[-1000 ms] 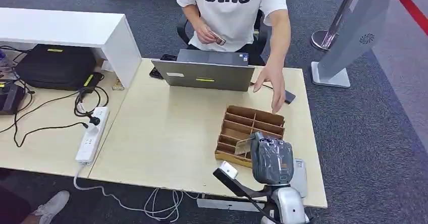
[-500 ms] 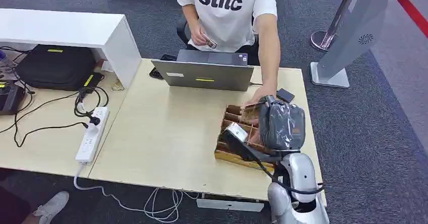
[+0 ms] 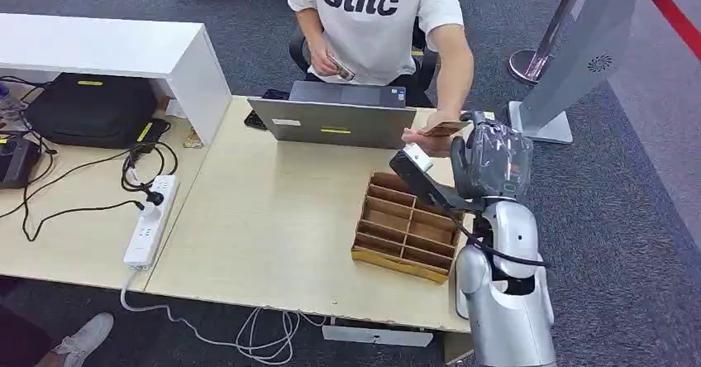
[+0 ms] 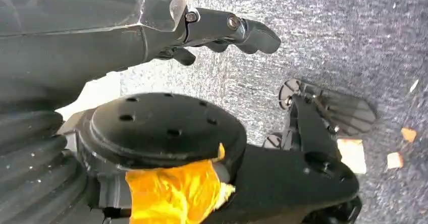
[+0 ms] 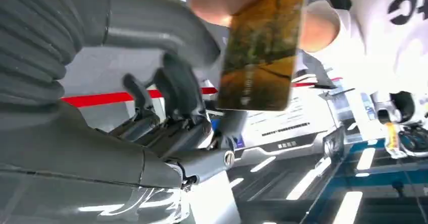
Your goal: Pass the card to the sensor for recognition and then transmit it.
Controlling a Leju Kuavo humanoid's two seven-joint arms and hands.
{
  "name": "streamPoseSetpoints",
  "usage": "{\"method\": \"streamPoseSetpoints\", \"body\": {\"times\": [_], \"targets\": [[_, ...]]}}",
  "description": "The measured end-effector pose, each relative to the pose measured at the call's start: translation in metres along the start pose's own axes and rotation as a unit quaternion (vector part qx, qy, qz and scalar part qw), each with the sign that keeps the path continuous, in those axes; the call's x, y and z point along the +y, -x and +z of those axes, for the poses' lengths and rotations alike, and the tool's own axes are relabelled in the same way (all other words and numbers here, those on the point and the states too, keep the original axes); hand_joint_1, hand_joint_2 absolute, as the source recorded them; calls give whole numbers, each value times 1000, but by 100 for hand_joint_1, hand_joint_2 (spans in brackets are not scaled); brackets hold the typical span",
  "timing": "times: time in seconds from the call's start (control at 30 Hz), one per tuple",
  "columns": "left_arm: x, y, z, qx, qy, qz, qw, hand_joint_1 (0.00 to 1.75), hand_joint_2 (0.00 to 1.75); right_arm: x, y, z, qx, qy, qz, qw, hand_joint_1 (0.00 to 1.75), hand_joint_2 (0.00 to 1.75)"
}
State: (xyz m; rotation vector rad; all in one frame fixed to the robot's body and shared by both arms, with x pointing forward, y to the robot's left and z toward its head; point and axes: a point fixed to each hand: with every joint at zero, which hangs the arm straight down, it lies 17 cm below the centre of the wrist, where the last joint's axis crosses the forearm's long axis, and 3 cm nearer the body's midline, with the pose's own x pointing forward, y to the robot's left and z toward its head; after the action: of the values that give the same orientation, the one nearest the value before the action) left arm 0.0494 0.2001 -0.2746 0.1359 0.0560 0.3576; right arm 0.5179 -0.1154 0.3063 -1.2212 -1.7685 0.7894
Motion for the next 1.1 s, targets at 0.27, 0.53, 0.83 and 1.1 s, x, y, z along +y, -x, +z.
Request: {"method": "streamPoseSetpoints", "body": {"times": [0.27, 0.53, 0.83, 1.1], "targets": [[6, 0, -1, 4, -7, 21, 1000, 0, 175, 2, 24, 0, 26, 5, 0, 1000, 0, 175], [13, 4, -3, 16, -22, 64, 998, 0, 175, 34, 43, 7, 44, -74, -214, 973, 0, 175], [16, 1, -4, 11, -19, 104, 994, 0, 175, 30, 162, 28, 152, 14, -571, 807, 0, 175], [20, -4, -5, 6, -18, 113, 993, 0, 175, 37, 324, 132, 268, 162, -673, 670, 0, 175]]}}
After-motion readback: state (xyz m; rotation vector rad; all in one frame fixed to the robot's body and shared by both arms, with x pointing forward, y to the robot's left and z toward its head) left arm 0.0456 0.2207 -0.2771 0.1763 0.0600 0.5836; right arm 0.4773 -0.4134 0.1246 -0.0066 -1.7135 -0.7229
